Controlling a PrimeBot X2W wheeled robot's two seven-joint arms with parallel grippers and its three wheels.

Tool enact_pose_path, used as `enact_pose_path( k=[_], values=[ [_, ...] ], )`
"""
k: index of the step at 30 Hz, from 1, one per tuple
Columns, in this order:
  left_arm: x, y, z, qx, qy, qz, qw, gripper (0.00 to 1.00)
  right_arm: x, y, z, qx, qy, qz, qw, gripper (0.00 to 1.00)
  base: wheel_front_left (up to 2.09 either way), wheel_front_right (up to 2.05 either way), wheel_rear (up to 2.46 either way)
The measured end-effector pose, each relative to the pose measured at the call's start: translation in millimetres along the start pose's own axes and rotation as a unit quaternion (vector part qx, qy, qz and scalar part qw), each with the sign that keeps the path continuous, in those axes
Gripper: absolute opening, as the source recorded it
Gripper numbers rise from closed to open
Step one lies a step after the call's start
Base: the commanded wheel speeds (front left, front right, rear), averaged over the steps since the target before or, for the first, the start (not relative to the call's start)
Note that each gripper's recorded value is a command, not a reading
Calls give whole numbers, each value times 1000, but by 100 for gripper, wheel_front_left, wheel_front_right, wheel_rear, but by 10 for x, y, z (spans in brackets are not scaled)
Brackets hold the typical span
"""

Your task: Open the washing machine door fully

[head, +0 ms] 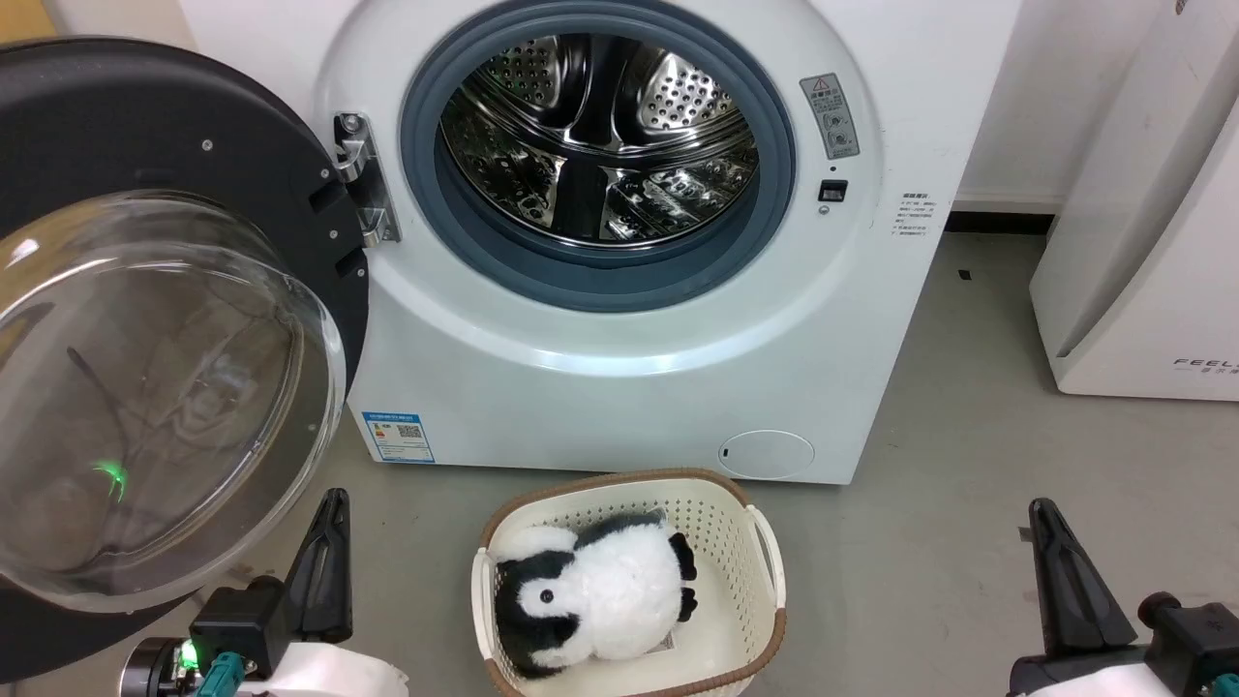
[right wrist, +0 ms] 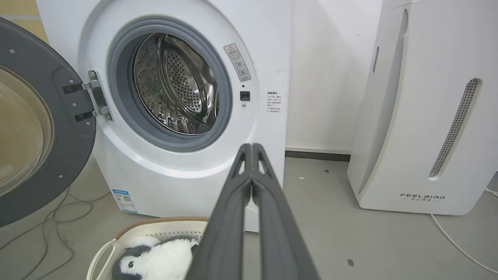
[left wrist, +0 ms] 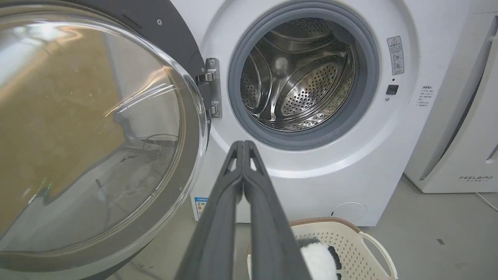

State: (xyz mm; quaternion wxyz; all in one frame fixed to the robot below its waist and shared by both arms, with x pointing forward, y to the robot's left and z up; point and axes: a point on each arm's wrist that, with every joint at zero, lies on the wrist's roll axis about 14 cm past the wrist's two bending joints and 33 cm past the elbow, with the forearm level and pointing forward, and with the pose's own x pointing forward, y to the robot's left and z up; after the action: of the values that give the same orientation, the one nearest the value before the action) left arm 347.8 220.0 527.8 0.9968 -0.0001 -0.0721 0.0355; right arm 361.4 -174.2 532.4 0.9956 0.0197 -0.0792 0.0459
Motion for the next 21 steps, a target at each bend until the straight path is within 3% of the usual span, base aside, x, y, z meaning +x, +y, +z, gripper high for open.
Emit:
enact_pose_path(
  k=[21],
  values=[
    [44,-76,-12,2,13,-8,1000,0,-7,15,-57,-4,21,2,1000,0,0,0,0]
  ],
)
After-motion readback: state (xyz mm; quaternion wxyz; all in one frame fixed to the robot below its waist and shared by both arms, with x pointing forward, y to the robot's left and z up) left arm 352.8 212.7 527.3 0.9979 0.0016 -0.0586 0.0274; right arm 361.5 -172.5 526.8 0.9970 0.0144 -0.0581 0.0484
